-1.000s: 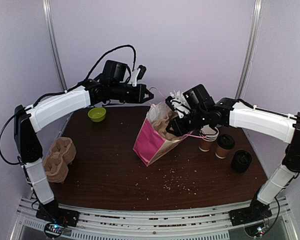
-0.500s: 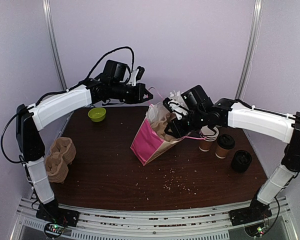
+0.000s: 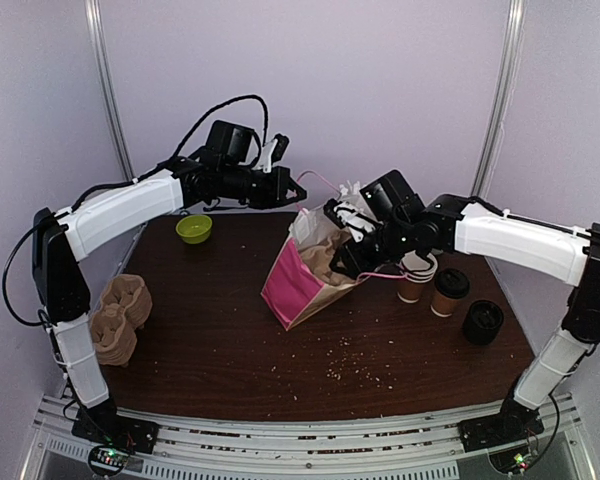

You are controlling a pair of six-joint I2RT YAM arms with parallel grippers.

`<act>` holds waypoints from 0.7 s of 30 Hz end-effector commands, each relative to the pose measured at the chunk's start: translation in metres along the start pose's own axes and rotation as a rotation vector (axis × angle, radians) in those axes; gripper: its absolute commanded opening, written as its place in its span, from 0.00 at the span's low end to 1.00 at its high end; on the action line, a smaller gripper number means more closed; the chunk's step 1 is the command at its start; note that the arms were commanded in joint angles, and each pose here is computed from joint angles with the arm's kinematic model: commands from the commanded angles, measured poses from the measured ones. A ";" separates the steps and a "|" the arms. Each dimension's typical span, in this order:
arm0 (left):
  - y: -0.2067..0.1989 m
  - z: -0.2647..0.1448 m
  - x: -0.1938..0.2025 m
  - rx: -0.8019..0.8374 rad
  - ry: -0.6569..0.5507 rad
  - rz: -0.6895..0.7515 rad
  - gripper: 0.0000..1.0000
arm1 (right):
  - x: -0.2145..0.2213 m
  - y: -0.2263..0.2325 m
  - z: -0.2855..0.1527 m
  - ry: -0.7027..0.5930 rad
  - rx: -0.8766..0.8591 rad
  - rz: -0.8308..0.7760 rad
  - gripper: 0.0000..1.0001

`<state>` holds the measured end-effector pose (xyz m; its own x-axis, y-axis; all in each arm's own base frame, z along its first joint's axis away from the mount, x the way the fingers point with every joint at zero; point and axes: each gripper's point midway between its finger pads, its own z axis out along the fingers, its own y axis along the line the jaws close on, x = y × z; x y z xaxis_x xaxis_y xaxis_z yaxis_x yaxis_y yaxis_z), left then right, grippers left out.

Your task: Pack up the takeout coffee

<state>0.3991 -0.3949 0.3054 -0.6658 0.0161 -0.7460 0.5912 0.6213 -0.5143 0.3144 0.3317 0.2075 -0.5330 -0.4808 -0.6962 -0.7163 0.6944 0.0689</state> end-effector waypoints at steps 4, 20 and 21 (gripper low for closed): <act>-0.020 -0.018 -0.010 0.110 -0.053 -0.027 0.00 | 0.006 -0.003 0.018 0.070 0.034 0.027 0.40; -0.027 -0.017 -0.001 0.179 -0.042 -0.089 0.00 | -0.005 -0.009 0.052 0.082 0.080 0.157 0.41; -0.027 -0.017 -0.001 0.181 -0.040 -0.090 0.00 | -0.006 -0.008 0.054 0.081 0.077 0.164 0.41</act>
<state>0.3831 -0.3965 0.3060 -0.7192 -0.0439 -0.6934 0.5726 0.5279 -0.6273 0.3371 0.3480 0.1681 -0.6582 -0.4520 -0.6021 -0.6221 0.7770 0.0967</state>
